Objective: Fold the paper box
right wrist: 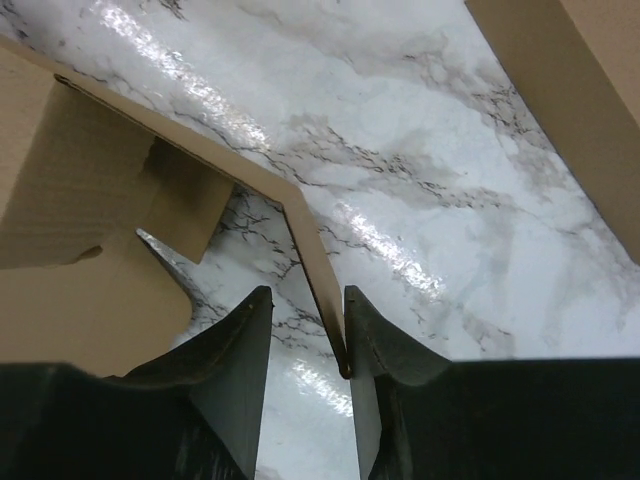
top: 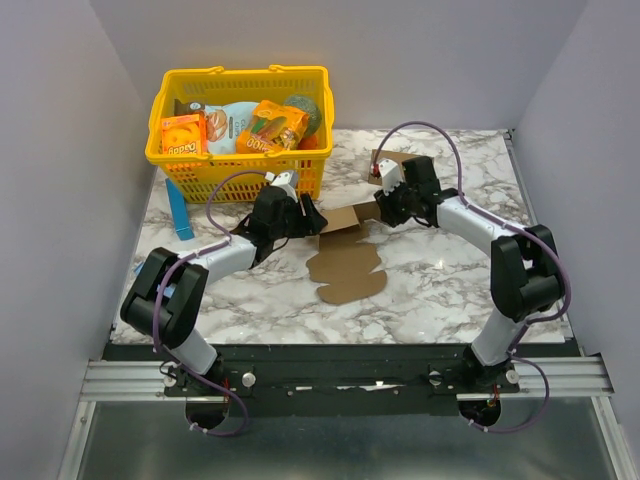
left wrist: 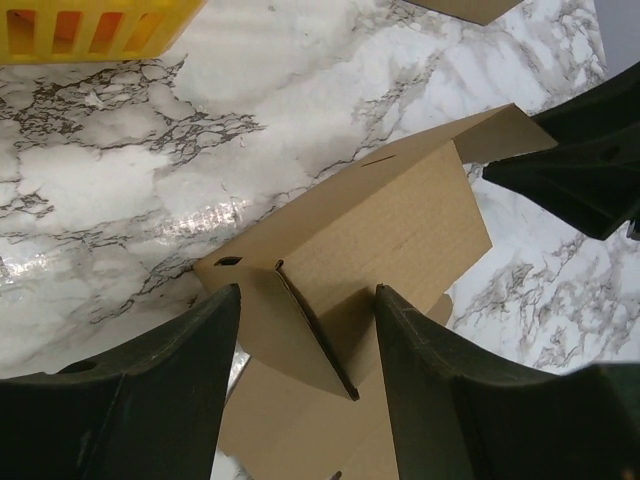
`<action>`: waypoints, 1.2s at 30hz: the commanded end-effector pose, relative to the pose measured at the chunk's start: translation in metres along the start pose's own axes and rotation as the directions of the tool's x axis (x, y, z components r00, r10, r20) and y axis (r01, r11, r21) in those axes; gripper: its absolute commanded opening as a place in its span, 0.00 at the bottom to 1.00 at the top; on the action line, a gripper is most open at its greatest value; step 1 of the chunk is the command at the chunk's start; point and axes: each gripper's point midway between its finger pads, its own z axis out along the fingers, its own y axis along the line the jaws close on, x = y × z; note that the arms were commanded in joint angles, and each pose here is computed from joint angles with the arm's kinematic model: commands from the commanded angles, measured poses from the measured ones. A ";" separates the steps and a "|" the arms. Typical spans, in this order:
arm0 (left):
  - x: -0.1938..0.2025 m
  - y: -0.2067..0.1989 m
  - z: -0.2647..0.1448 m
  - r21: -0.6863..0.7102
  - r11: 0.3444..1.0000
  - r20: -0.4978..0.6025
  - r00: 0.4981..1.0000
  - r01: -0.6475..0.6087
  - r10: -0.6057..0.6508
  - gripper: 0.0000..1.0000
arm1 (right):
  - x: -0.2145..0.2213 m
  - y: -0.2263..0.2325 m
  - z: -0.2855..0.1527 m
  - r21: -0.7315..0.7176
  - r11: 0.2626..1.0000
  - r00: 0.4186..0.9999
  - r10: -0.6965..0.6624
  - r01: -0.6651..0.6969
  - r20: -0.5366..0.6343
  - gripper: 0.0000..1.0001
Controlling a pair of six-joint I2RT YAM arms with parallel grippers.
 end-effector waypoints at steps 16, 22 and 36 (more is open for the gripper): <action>0.008 0.000 0.007 0.033 0.998 -0.008 0.998 0.055 -0.055 0.52 | -0.002 0.092 -0.040 -0.408 0.886 0.970 0.244 -0.222 0.002 0.24; 0.010 -0.003 0.007 0.051 0.996 -0.007 0.998 0.067 -0.066 0.49 | -0.006 0.112 -0.047 -0.478 0.853 0.970 0.241 -0.211 0.002 0.22; 0.017 -0.007 0.003 0.054 0.996 0.000 0.998 0.065 -0.065 0.49 | -0.026 0.105 -0.038 -0.359 0.890 0.947 0.319 -0.280 0.050 0.25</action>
